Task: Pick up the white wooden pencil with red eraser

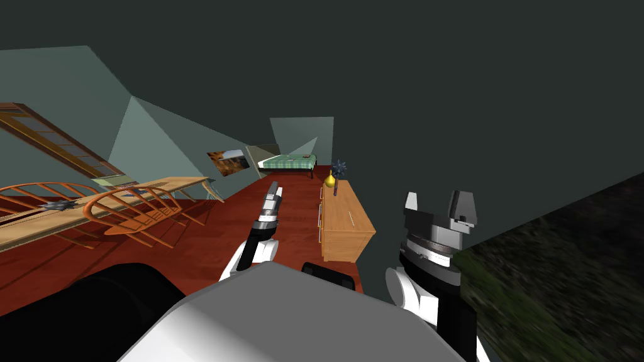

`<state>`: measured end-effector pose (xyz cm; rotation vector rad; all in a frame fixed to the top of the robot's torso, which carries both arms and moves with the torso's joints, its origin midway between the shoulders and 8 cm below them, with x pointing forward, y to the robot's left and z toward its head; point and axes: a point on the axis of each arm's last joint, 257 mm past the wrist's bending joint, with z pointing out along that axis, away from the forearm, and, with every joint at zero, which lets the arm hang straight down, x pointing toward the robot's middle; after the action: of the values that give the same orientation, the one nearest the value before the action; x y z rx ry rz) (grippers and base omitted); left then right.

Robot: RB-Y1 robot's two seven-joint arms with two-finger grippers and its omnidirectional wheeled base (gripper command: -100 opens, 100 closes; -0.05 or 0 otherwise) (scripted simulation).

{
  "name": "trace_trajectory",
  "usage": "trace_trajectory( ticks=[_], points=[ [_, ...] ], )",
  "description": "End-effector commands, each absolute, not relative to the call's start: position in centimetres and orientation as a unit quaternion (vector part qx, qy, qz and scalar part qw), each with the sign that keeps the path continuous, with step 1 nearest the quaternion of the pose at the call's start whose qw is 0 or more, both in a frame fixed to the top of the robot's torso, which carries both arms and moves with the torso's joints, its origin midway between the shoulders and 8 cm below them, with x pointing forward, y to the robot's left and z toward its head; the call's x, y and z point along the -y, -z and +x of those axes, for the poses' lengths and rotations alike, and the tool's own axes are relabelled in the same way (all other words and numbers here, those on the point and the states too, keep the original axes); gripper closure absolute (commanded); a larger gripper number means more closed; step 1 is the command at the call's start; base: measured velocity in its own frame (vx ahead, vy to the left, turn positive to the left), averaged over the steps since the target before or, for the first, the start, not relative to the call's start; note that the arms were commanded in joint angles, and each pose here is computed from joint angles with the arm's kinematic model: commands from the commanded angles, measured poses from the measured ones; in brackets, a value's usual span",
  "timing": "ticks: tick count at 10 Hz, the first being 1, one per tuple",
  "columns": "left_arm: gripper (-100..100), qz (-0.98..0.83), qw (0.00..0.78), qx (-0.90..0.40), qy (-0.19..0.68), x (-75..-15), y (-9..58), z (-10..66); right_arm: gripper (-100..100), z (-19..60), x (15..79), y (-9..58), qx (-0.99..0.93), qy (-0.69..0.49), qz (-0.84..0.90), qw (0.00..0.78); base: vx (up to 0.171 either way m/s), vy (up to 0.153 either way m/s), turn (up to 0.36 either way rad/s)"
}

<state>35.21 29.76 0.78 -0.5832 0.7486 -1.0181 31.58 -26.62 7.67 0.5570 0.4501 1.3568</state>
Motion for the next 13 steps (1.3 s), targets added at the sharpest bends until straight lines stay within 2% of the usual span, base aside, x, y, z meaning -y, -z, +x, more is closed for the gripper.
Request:
trace_trajectory(
  ticks=[1,4,7,13],
  points=[
    [0,-0.269,0.767,-0.345,0.469,-29.8,-0.8,35.2,-100,32.0,26.0,-7.0,-0.221,-0.616,0.246,0.715,-0.024,0.019,0.029],
    [0,-0.269,0.767,-0.345,0.469,-29.8,-0.8,35.2,-100,33.3,24.4,-4.3,-0.272,-0.621,0.234,0.697,-0.076,0.056,0.043],
    [0,-0.269,0.767,-0.345,0.469,-29.7,-0.8,35.2,-100,34.6,22.9,-1.4,-0.318,-0.622,0.226,0.679,-0.102,0.106,0.043],
    [0,-0.269,0.767,-0.345,0.469,-29.8,-0.8,35.2,-100,36.5,19.8,6.3,-0.426,-0.614,0.196,0.635,-0.05,0.103,0.041]
  ],
)
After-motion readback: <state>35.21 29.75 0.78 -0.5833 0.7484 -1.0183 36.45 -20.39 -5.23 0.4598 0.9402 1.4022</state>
